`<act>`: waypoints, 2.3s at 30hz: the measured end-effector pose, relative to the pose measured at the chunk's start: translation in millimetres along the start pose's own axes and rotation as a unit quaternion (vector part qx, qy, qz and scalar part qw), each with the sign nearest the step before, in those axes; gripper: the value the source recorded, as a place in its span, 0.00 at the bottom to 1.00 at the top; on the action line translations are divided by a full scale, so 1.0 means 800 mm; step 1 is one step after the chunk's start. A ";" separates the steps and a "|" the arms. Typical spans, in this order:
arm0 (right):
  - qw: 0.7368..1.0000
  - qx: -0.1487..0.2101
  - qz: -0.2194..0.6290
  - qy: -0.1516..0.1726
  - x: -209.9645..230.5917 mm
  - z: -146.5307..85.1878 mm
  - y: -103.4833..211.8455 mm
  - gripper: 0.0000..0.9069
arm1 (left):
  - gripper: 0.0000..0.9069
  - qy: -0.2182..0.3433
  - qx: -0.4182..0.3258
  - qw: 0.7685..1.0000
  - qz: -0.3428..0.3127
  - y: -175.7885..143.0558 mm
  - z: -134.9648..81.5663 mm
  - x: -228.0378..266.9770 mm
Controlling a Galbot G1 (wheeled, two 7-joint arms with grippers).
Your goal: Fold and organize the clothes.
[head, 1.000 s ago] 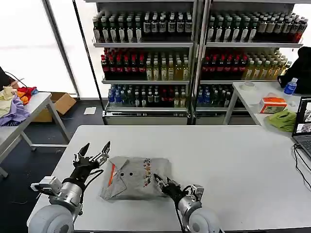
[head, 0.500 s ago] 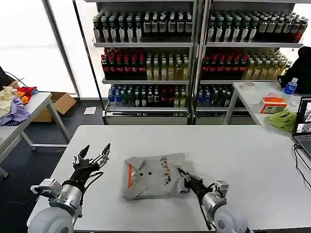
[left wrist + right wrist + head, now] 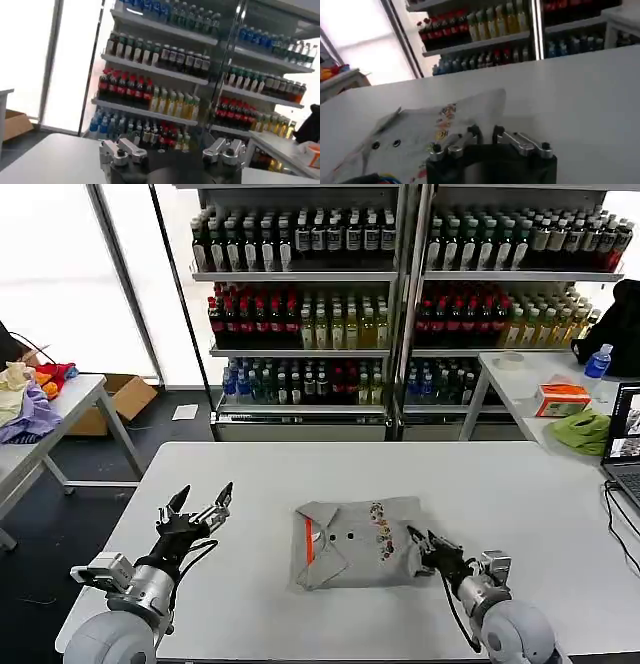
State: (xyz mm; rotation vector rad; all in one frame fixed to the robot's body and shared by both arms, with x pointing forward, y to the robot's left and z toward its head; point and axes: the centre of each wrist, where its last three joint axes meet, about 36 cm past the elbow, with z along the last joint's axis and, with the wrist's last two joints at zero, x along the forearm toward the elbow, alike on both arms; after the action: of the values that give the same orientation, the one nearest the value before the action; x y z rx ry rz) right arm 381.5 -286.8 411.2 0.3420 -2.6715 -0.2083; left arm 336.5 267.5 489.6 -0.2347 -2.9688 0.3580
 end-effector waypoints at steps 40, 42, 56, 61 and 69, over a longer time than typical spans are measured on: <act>0.989 0.113 0.091 -0.013 -0.085 0.010 0.142 1.00 | 1.00 0.009 -0.007 1.000 0.004 0.004 0.013 0.009; 0.989 0.111 0.086 -0.035 -0.073 -0.001 0.139 1.00 | 1.00 0.008 -0.008 1.000 0.003 0.006 0.014 0.010; 0.983 0.038 0.086 -0.160 0.037 -0.016 -0.012 1.00 | 1.00 0.003 -0.019 1.000 -0.004 0.018 0.020 0.018; 0.978 0.022 0.086 -0.187 0.072 -0.006 -0.053 1.00 | 1.00 0.000 -0.018 1.000 -0.006 0.021 0.024 0.022; 0.974 0.026 0.090 -0.209 0.105 0.004 -0.082 1.00 | 1.00 0.004 -0.021 1.000 -0.001 0.019 0.029 0.030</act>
State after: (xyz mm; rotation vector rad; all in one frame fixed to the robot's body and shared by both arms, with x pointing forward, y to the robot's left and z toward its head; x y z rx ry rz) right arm 319.9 -372.0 429.2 0.0722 -3.1063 -0.1695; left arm 311.6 281.1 466.1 -0.2375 -2.9700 0.2952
